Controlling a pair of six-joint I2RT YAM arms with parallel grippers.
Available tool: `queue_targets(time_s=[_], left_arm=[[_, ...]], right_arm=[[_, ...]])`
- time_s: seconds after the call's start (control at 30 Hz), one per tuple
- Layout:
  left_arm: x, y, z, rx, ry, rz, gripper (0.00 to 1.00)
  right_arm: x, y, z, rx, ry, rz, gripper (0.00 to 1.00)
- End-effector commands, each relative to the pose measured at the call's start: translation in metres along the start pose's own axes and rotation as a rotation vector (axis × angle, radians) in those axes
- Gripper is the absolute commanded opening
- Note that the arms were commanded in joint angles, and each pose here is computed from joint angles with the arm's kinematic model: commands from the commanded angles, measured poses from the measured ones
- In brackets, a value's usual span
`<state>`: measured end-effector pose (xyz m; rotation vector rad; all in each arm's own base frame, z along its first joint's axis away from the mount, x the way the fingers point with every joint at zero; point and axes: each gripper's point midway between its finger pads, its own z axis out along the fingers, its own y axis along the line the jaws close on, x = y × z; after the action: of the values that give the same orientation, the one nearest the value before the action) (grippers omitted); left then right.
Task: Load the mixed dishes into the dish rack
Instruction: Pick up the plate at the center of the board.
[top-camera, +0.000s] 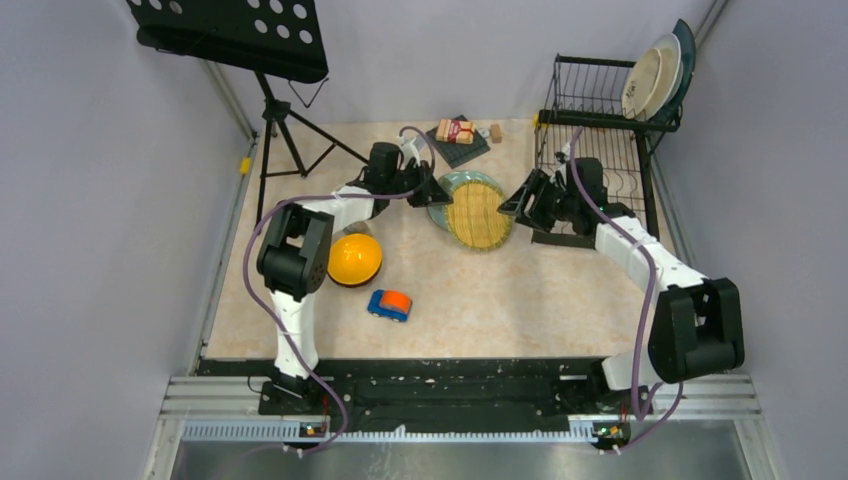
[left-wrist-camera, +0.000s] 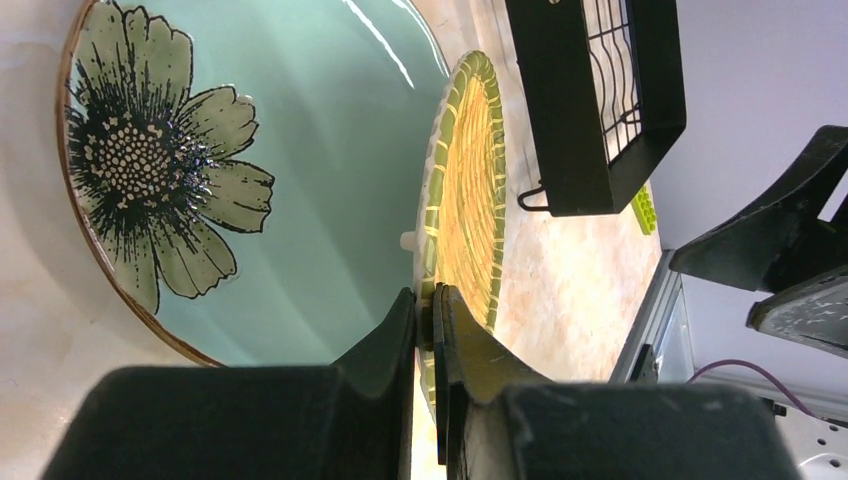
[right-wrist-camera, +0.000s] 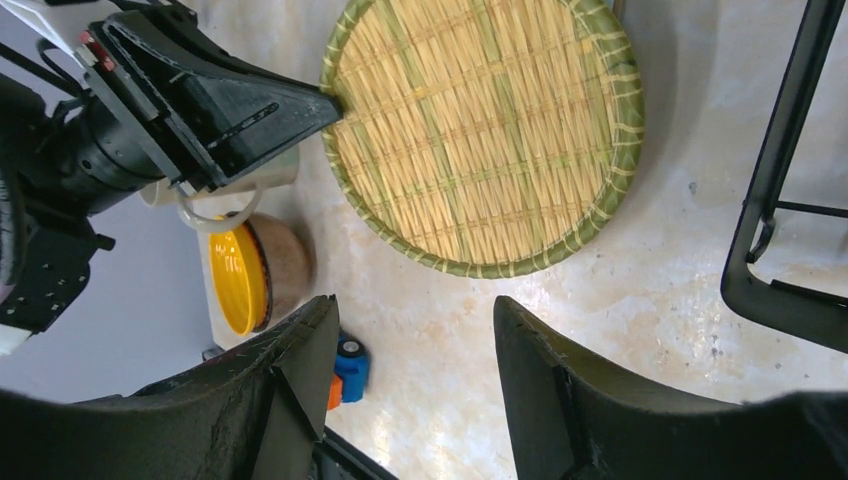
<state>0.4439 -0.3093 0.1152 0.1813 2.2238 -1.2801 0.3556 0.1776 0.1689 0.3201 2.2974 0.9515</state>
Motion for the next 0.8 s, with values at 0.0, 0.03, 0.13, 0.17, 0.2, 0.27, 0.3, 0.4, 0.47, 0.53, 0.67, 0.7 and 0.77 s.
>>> queue_targets(time_s=[0.0,0.03,0.13,0.17,0.2,0.27,0.3,0.4,0.47,0.53,0.67,0.7,0.77], left_arm=[[-0.018,-0.016,-0.013,0.009,-0.041,0.046,0.00],[-0.015,-0.009,-0.011,-0.007,-0.031,0.032,0.00],[-0.005,0.005,-0.006,-0.024,-0.001,-0.028,0.00],[-0.004,0.007,-0.005,-0.024,0.001,-0.044,0.00],[-0.004,0.009,-0.004,-0.024,0.001,-0.051,0.00],[-0.004,0.013,-0.003,-0.036,-0.001,-0.059,0.00],[-0.005,0.016,-0.003,-0.050,-0.002,-0.063,0.00],[-0.008,0.020,-0.003,-0.065,-0.005,-0.069,0.00],[-0.007,0.022,-0.003,-0.072,-0.003,-0.069,0.00],[-0.007,0.023,-0.004,-0.075,0.000,-0.067,0.00],[-0.004,0.024,-0.004,-0.071,0.011,-0.073,0.00],[-0.003,0.024,-0.003,-0.069,0.013,-0.073,0.00],[-0.003,0.025,-0.003,-0.067,0.015,-0.073,0.00]], right_arm=[[0.010,0.002,0.008,-0.009,0.033,-0.021,0.60],[0.011,0.002,0.009,-0.010,0.036,-0.021,0.60],[0.012,0.001,0.011,-0.005,0.039,-0.024,0.60],[0.013,-0.001,0.013,0.006,0.040,-0.025,0.60],[0.015,-0.002,0.015,0.014,0.048,-0.029,0.60],[0.020,-0.008,0.019,0.060,0.072,-0.039,0.60],[0.023,-0.012,0.022,0.087,0.086,-0.053,0.60],[0.035,-0.028,0.030,0.208,0.122,-0.092,0.61],[0.041,-0.038,0.035,0.266,0.129,-0.102,0.62],[0.045,-0.048,0.040,0.299,0.125,-0.092,0.63],[0.051,-0.061,0.052,0.329,0.126,-0.059,0.65],[0.051,-0.063,0.055,0.329,0.125,-0.053,0.65],[0.050,-0.065,0.062,0.325,0.116,-0.041,0.65]])
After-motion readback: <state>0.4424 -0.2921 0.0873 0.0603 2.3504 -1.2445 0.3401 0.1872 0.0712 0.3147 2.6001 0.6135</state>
